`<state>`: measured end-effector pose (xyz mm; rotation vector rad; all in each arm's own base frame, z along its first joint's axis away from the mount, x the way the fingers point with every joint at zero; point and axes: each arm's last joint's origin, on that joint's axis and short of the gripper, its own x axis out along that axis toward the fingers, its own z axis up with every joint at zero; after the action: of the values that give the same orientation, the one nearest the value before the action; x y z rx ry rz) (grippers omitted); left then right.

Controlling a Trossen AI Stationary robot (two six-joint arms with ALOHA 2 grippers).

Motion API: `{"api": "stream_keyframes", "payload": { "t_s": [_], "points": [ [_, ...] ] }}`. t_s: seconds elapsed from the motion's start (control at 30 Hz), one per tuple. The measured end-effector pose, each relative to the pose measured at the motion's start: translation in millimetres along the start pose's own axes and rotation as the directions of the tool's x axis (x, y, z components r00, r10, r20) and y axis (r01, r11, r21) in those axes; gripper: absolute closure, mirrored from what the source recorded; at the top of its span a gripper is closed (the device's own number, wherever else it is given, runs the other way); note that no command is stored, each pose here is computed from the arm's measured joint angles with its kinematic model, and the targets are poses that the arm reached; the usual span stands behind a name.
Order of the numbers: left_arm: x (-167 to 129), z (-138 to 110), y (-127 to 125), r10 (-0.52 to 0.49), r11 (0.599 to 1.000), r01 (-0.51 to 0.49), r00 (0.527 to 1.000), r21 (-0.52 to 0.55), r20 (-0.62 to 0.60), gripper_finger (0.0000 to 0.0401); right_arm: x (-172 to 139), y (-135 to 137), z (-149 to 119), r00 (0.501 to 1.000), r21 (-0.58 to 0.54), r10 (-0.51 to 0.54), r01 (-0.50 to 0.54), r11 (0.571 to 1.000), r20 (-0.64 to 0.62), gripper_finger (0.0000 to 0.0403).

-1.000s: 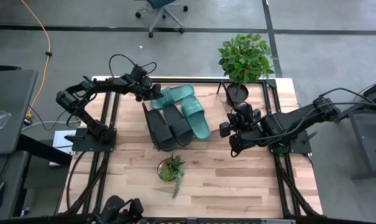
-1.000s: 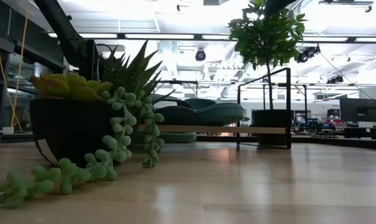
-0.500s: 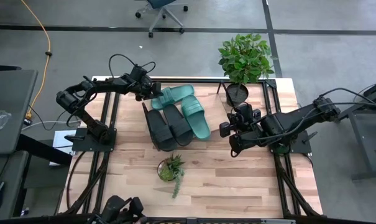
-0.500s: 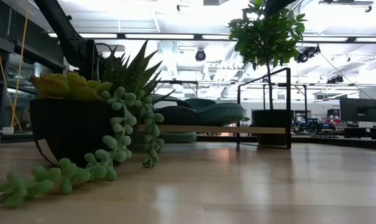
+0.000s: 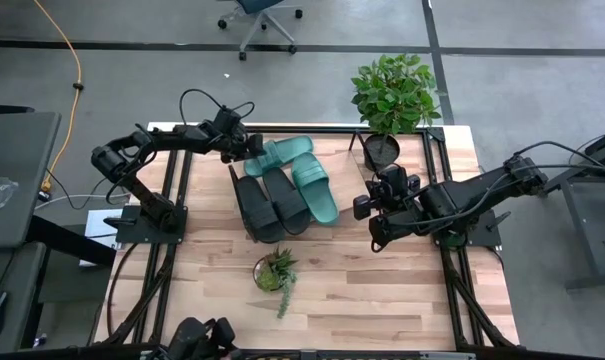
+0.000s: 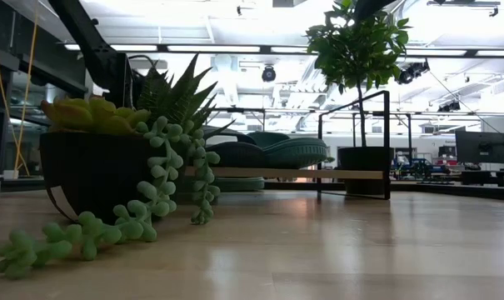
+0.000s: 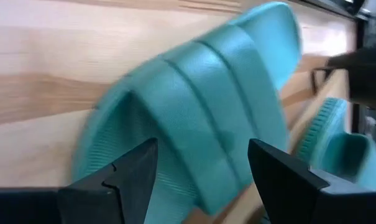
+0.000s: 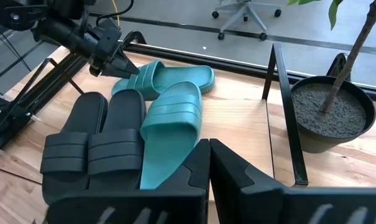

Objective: Pick and place slides into the shelf
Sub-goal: Put the blue slipper on the shelf

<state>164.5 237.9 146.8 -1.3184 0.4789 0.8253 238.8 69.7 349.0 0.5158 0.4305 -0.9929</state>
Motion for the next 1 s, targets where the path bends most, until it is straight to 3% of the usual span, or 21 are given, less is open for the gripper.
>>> {"api": "stream_keyframes", "payload": {
  "t_s": [0.3,0.53,0.77,1.0],
  "points": [
    [2,0,2,0.026,1.000,-0.026,1.000,-0.005,0.013,0.0162,0,0,0,1.000,0.000,0.001,-0.001,1.000,-0.008,0.0402],
    [15,0,9,-0.004,0.999,0.002,0.999,-0.043,-0.050,0.0162,0,0,0,1.000,0.000,0.002,-0.002,1.000,-0.008,0.0402],
    [15,6,1,-0.070,0.997,0.070,0.998,-0.036,0.000,0.0162,0,0,0,1.000,0.000,0.002,-0.002,1.000,-0.011,0.0402],
    [15,10,-1,-0.058,0.997,0.059,0.998,-0.045,0.026,0.0162,0,0,0,1.000,0.000,0.002,-0.002,1.000,-0.013,0.0402]
  ]
}}
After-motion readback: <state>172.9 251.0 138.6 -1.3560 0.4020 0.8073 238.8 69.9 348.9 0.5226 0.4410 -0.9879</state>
